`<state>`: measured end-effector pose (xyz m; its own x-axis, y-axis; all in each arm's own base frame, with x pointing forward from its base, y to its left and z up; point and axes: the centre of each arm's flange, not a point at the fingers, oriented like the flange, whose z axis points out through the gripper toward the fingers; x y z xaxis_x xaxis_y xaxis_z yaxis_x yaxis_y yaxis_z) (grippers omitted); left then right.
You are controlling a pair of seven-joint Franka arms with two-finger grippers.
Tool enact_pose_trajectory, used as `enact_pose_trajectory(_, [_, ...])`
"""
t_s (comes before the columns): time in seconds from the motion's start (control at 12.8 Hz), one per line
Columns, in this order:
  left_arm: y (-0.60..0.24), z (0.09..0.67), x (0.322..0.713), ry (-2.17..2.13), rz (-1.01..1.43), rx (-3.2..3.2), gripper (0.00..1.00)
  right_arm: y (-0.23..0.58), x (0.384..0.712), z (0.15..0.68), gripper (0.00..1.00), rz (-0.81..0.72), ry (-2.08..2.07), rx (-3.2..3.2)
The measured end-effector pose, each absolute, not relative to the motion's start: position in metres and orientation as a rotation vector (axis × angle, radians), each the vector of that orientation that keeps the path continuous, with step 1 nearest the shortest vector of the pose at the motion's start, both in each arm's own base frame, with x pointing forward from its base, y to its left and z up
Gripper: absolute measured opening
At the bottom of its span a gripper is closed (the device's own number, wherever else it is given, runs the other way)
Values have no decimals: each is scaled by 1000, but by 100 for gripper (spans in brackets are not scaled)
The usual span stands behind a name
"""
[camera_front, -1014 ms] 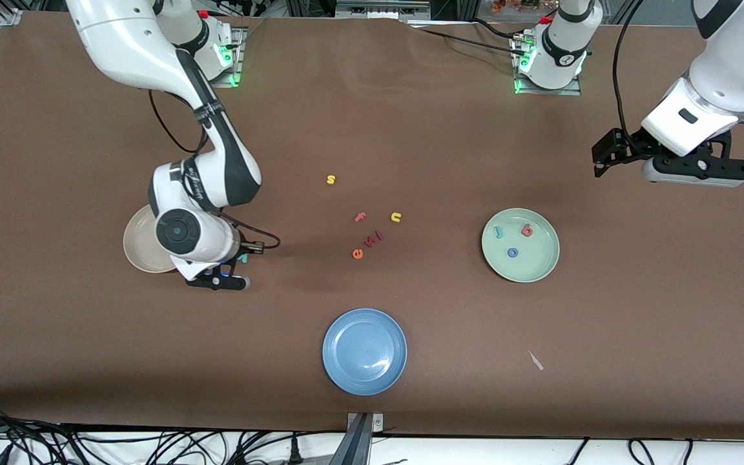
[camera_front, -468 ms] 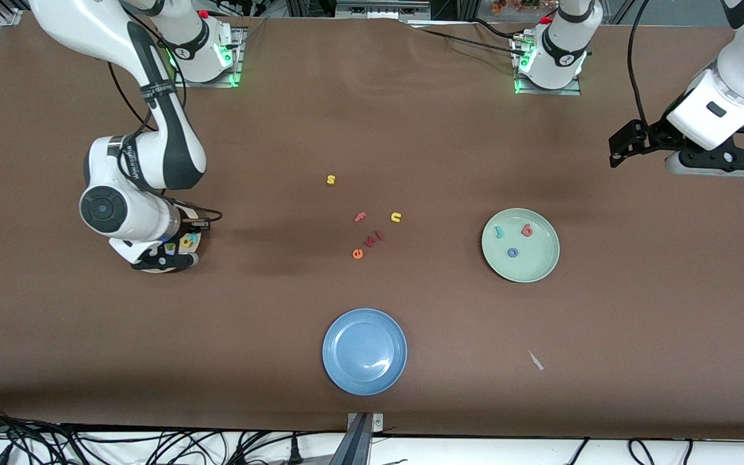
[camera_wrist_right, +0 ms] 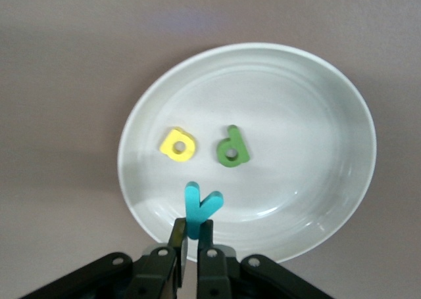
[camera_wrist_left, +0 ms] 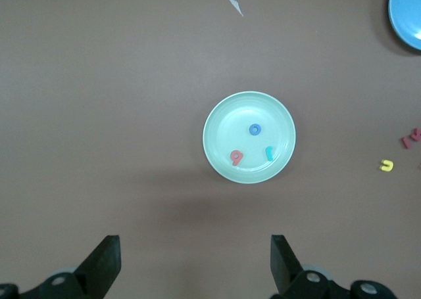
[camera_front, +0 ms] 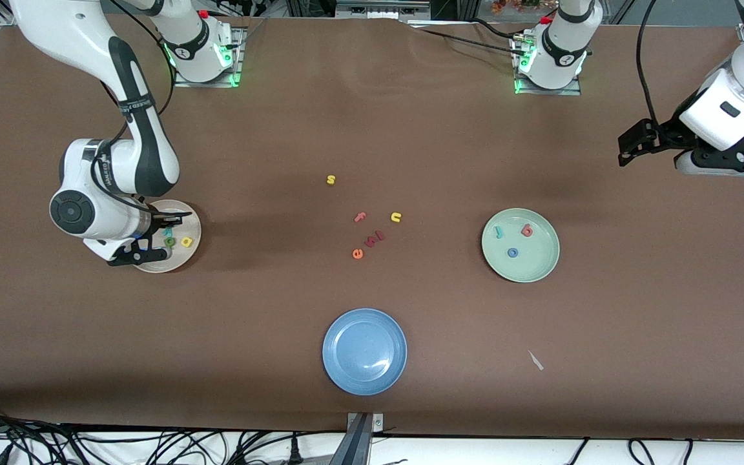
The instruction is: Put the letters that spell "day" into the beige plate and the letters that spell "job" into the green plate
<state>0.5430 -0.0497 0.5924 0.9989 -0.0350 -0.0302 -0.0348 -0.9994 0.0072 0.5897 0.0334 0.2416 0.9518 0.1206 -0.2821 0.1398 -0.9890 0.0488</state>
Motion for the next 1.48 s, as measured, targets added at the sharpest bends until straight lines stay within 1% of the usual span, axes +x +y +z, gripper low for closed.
enact_pose_trajectory(0.08, [-45, 594, 545, -58, -51, 3133, 100, 34, 589, 241, 17, -447, 202, 3034])
enact_pose_trajectory(0.23, [-30, 592, 547, -62, -66, 3131, 100, 41, 593, 254, 39, -501, 215, 3030])
enact_pose_trajectory(0.31, [-23, 591, 548, -56, -68, 3130, 100, 47, 598, 267, 50, -525, 223, 3028])
enact_pose_trajectory(0.39, [-19, 590, 549, -62, -66, 3129, 100, 51, 604, 283, 59, -530, 231, 3029])
enact_pose_trajectory(0.62, [-23, 593, 552, -95, -22, 3128, 100, 68, 617, 312, 96, -516, 268, 3033])
enact_pose_trajectory(0.7, [-26, 594, 553, -103, -5, 3128, 100, 80, 618, 324, 100, -533, 294, 3029])
enact_pose_trajectory(0.86, [-29, 597, 552, -111, 5, 3128, 100, 111, 621, 357, 100, -564, 362, 3014])
enact_pose_trajectory(1.01, [-28, 598, 552, -103, 9, 3128, 100, 132, 623, 385, 100, -562, 407, 3006])
enact_pose_trajectory(1.48, [-27, 599, 552, -71, 15, 3128, 100, 151, 623, 439, 100, -593, 444, 3000])
